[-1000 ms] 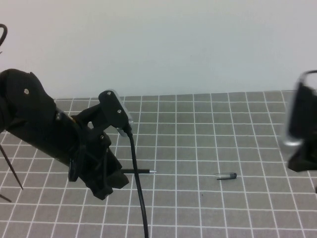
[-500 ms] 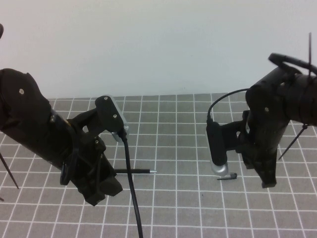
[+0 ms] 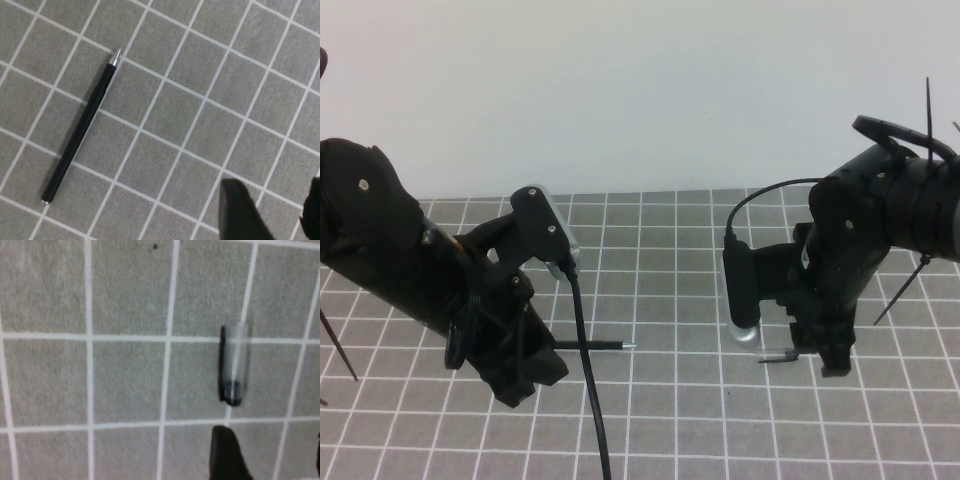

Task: Cap the pen
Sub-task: 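Pick up the pen and its cap, cap the pen, and set it down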

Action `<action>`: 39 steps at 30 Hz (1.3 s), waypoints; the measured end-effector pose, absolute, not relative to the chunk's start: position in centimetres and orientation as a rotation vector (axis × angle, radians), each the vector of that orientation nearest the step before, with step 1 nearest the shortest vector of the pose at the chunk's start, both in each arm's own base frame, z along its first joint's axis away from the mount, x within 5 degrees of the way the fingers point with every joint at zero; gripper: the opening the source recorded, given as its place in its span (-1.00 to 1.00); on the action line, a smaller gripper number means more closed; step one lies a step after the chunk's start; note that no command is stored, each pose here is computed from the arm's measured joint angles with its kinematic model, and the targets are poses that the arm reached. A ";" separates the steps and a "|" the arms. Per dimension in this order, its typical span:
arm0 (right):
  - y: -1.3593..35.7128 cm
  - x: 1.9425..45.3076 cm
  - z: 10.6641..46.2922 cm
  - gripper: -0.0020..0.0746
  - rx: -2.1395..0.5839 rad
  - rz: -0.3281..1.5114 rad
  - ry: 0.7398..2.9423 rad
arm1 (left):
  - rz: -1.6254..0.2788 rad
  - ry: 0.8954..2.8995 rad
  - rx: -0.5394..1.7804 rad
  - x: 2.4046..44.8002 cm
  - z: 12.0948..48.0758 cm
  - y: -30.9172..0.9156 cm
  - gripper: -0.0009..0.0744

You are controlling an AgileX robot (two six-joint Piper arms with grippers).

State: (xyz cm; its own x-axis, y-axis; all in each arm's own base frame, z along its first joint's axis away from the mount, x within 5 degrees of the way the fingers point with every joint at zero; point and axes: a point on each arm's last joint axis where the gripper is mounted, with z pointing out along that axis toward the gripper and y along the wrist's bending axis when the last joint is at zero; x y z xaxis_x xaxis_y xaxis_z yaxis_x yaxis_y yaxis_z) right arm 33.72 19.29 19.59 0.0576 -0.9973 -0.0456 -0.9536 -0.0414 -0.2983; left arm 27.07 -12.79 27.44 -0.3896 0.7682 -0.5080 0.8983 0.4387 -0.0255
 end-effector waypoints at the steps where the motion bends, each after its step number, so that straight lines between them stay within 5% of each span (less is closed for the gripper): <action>1: 19.4 33.7 19.4 0.05 -2.085 -0.242 1.992 | -0.414 2.271 1.406 27.1 27.4 -12.8 -0.26; 33: 18.7 35.2 14.0 0.00 -2.104 -0.101 2.094 | -0.410 2.262 1.394 27.2 27.5 -12.8 -0.38; 39: 18.7 35.2 14.1 -0.28 -2.135 -0.102 2.077 | -0.410 2.261 1.391 27.2 27.6 -12.8 -0.40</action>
